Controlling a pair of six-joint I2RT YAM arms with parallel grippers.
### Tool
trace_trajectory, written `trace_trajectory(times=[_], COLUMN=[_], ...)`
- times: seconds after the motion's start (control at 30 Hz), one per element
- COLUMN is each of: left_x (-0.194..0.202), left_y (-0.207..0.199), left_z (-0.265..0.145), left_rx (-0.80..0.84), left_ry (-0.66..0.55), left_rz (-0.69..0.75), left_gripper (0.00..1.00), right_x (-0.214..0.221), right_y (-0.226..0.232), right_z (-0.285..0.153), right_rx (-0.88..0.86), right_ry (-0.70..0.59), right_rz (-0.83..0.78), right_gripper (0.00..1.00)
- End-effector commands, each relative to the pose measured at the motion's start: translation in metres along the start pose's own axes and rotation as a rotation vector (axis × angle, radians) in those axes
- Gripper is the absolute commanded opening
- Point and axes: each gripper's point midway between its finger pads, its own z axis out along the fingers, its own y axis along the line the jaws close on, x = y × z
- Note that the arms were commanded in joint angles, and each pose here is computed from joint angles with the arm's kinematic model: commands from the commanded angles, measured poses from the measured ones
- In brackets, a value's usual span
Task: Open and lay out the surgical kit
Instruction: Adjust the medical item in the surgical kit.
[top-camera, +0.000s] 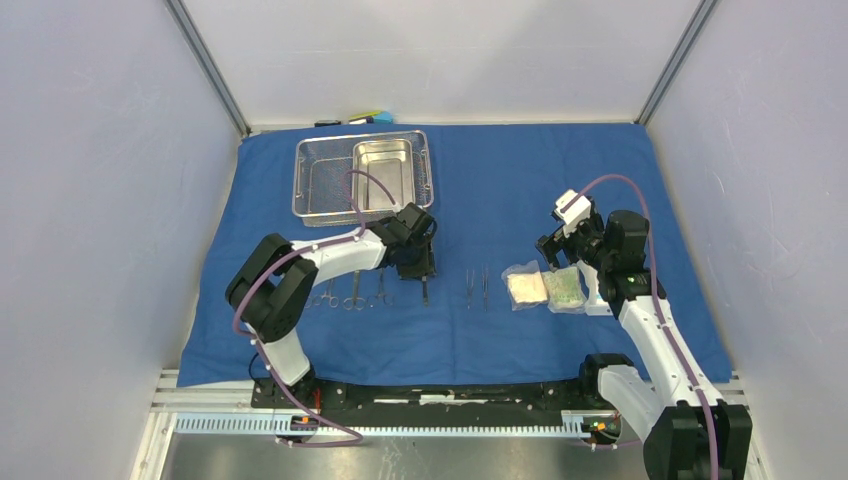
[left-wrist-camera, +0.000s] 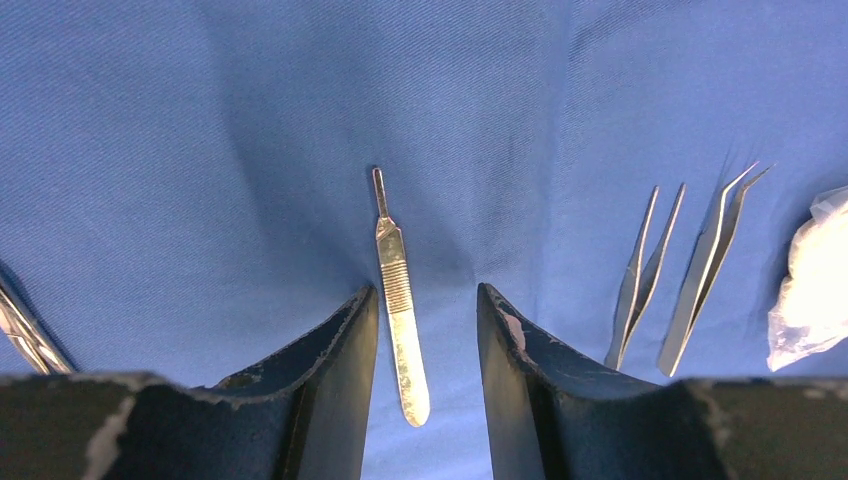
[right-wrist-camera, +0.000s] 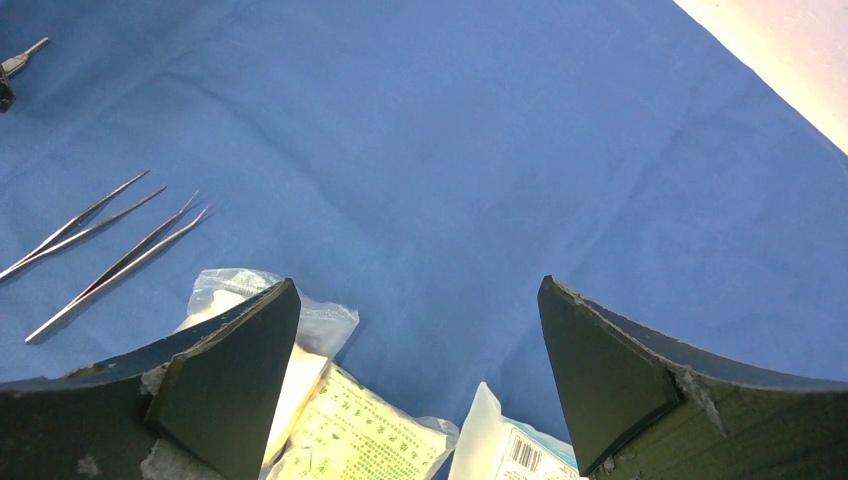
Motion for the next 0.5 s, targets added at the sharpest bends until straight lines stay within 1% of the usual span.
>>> trace_trajectory(times=[0.0, 0.47], left_x=[-0.011, -0.016], left_y=[-0.004, -0.019], left_z=[0.002, 0.000], left_rx=[-0.003, 0.053], left_ry=[-0.020, -0.011], left_rz=[-0.003, 0.029], left_gripper=[0.49, 0.46], right_x=[-0.003, -0.002], right_y=[-0.004, -0.003], right_z=[-0.002, -0.001], right_rx=[0.018, 0.016], right_ry=[-0.017, -0.015], right_rz=[-0.009, -0.007], right_gripper=[0.97, 0.97])
